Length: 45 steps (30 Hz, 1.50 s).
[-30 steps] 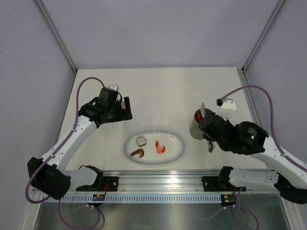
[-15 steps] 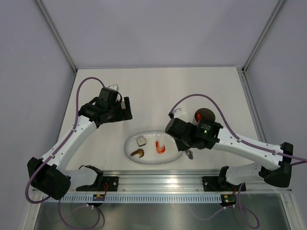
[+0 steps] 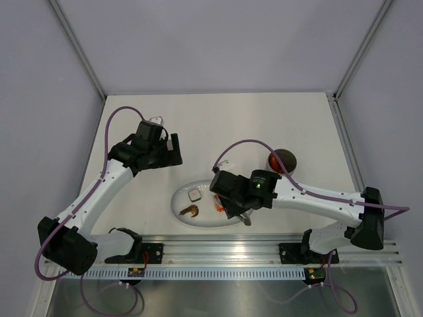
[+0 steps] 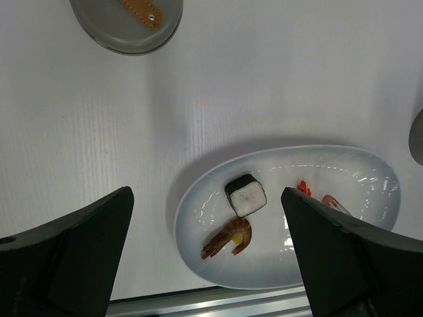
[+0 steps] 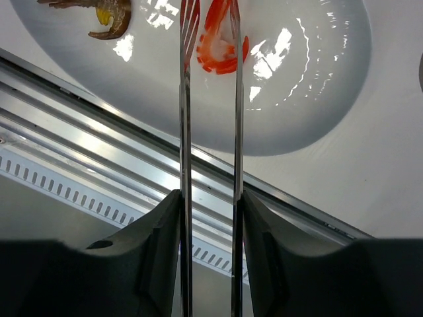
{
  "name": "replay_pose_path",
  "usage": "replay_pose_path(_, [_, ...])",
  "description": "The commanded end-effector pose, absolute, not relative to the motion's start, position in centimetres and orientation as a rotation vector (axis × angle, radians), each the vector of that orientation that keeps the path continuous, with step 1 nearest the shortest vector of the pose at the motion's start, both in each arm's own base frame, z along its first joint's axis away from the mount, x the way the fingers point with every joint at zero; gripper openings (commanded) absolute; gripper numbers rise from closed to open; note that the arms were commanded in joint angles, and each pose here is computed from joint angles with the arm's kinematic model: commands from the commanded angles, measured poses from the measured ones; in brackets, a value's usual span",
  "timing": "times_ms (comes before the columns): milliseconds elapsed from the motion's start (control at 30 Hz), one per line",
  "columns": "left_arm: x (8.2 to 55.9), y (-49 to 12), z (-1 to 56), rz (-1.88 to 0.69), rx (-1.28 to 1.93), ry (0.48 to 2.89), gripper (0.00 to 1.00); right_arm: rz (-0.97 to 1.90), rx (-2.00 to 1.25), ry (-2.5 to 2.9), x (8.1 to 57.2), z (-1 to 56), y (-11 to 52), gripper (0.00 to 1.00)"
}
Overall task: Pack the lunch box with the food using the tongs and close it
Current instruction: Pick up the fake food from the plate.
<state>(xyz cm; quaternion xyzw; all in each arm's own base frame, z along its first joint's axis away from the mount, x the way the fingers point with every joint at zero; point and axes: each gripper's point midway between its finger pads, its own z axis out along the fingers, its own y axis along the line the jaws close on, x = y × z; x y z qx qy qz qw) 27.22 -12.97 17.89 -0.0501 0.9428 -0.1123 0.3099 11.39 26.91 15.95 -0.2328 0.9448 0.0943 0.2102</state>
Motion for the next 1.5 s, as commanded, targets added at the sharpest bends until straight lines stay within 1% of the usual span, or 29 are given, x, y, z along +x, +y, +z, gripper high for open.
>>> replay_pose_path(0, [27.5, -12.9, 19.1, -0.319, -0.138, 2.435, 0.99, 0.326, -0.705, 2.615, 10.8, 15.7, 28.8, 0.47])
replay_pose_path(267, [27.5, -12.7, 19.0, -0.31, -0.138, 2.438, 0.99, 0.273, -0.735, 2.643, 10.4, 14.5, 29.0, 0.49])
replay_pose_path(367, [27.4, -12.8, 19.0, -0.312, -0.136, 2.437, 0.99, 0.211, -0.748, 2.646, 10.4, 14.1, 28.7, 0.5])
replay_pose_path(533, [27.4, -12.8, 19.0, -0.313, -0.136, 2.435, 0.99, 0.145, -0.777, 2.614, 10.5, 14.0, 29.0, 0.5])
replay_pose_path(767, [27.3, -12.7, 18.9, -0.31, -0.141, 2.436, 0.99, 0.084, -0.711, 2.562, 11.4, 14.9, 28.5, 0.49])
replay_pose_path(1200, [27.3, -12.6, 18.8, -0.31, -0.137, 2.434, 0.99, 0.107, -0.703, 2.552, 10.8, 15.6, 28.8, 0.52])
replay_pose_path(1467, [27.4, -12.7, 18.9, -0.313, -0.136, 2.432, 0.99, 0.148, -0.636, 2.513, 11.3, 16.9, 28.8, 0.51])
